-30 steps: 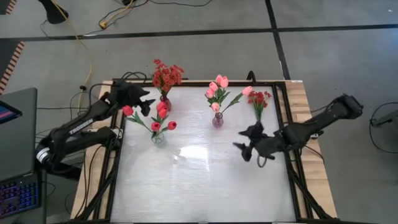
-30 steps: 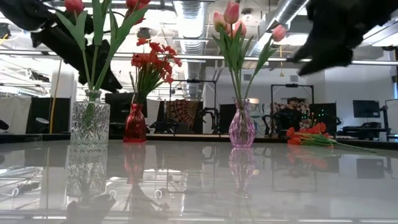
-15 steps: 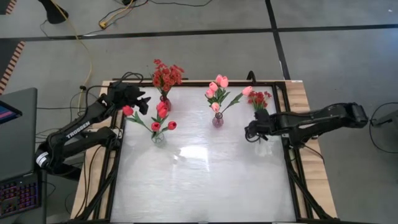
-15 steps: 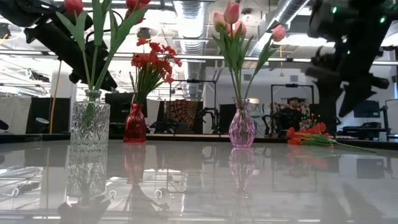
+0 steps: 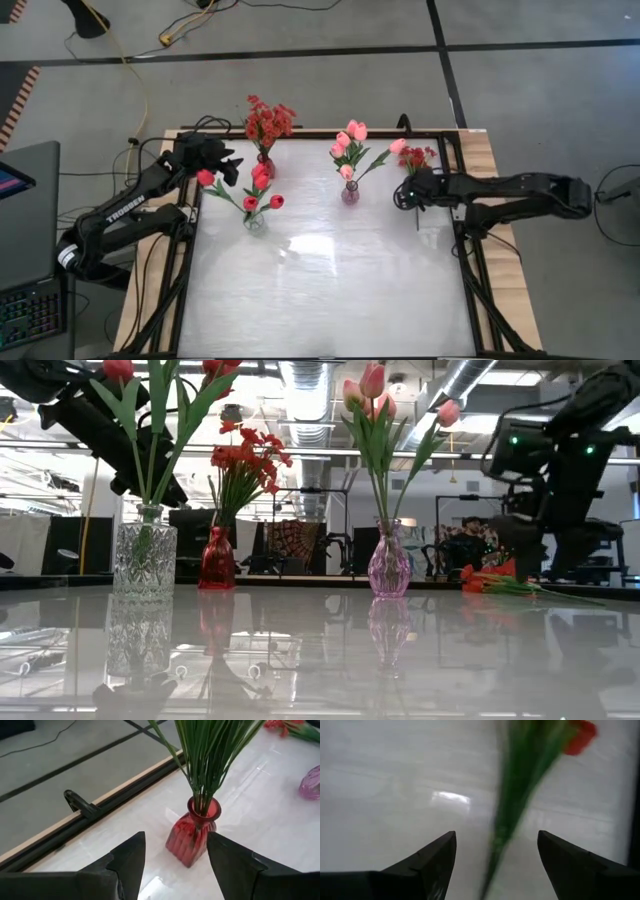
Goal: Sort flowers into vase by color
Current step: Put the red flowers into the red vase
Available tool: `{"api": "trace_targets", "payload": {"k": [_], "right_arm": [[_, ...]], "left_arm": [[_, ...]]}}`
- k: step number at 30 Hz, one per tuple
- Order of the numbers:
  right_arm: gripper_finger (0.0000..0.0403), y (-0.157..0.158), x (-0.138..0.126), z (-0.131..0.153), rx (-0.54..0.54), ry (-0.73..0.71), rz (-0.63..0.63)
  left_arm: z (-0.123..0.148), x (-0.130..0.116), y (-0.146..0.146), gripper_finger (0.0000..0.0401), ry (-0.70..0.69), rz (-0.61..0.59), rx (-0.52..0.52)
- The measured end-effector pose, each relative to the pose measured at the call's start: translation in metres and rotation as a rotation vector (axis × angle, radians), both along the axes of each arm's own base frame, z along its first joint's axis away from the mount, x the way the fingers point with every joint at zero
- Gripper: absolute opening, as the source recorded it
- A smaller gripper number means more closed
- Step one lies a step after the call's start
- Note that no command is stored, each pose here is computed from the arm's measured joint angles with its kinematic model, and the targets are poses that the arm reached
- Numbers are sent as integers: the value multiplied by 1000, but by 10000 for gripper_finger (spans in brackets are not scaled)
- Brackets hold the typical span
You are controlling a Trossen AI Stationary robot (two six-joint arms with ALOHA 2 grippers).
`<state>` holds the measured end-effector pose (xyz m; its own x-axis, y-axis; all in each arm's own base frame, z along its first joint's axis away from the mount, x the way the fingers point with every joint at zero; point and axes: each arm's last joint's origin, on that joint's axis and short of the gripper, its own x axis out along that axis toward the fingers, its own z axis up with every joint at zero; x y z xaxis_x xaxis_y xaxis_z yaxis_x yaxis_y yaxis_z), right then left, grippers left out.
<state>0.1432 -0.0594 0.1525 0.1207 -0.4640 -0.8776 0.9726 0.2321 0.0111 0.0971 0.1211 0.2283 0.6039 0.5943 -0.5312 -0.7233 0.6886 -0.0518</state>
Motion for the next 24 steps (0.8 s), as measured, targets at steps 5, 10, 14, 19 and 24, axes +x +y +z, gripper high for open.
{"api": "trace_targets", "payload": {"k": [5, 10, 14, 19, 24], "right_arm": [[291, -6, -9, -10, 9, 30, -42], [285, -3, -11, -26, 28, -43, -14], [283, 0, -13, -32, 25, -52, -24], [239, 5, -13, -32, 32, -44, -5], [126, 9, -10, -30, 49, -47, 15]], "left_arm": [[-3, -1, -2, 199, 14, -2, -33], [-5, -2, -3, 199, 29, -2, -55], [-5, -2, -3, 199, 29, -1, -55], [-5, -2, -3, 199, 28, -2, -57], [-5, -2, -3, 199, 28, -7, -66]]}}
